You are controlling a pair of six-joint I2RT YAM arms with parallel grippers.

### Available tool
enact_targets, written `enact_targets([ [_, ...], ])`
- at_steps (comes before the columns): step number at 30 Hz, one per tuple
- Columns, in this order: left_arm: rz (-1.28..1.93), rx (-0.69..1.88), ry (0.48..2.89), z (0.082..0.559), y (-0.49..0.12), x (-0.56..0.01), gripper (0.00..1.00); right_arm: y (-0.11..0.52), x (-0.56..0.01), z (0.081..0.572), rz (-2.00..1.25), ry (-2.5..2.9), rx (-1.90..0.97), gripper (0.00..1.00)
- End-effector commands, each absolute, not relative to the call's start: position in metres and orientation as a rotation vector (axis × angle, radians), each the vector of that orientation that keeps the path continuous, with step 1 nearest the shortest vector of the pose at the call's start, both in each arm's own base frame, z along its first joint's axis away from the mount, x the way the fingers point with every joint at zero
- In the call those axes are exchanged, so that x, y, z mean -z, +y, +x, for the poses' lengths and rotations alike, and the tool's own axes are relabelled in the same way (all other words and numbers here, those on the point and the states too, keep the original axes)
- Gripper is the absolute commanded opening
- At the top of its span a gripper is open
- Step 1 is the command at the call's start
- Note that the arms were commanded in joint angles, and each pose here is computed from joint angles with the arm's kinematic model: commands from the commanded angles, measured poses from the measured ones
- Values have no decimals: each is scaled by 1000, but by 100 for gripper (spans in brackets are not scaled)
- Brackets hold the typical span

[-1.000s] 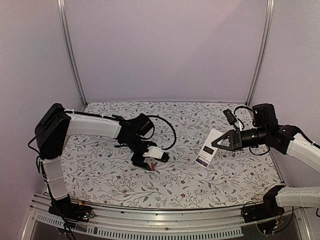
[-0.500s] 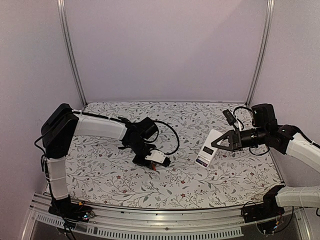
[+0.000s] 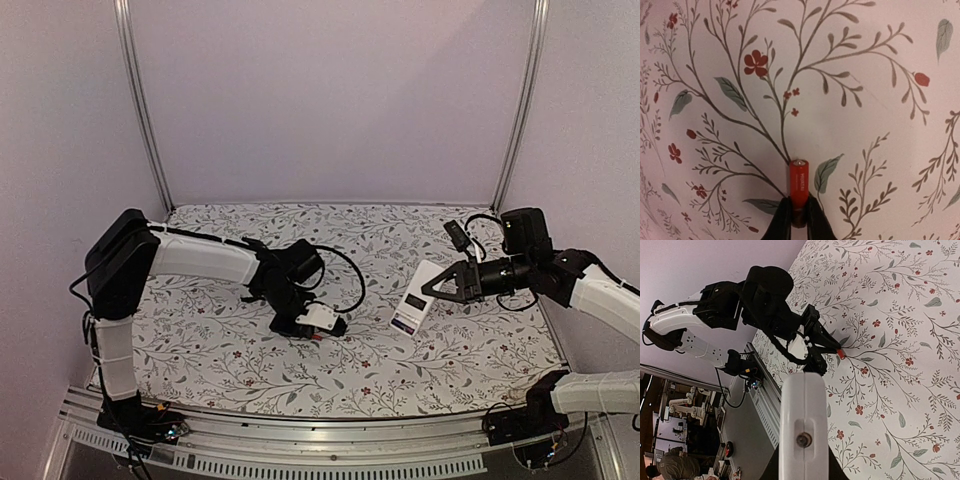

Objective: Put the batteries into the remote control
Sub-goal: Pick up the battery from the center of the board.

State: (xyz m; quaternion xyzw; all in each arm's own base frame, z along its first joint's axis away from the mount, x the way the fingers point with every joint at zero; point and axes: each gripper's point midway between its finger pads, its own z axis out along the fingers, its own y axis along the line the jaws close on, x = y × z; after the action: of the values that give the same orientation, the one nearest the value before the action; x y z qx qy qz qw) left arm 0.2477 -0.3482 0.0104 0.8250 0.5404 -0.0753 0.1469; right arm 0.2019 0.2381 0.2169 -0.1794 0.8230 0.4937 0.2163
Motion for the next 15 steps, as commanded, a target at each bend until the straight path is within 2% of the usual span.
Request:
enact_targets([
  [1,2370,201,1606,232,-345,-15,16,237,-217,201,-508,2284,-1380,0],
  [3,2373,181,1618,231,-345,-12,24,237,-216,201,-509,2290,-1380,0],
  [6,2362,185,1643,231,-349,-12,30,237,-216,201,-510,2292,-1376,0],
  [15,2376,197,1629,226,-366,-12,28,236,-216,200,-510,2296,-1368,0],
])
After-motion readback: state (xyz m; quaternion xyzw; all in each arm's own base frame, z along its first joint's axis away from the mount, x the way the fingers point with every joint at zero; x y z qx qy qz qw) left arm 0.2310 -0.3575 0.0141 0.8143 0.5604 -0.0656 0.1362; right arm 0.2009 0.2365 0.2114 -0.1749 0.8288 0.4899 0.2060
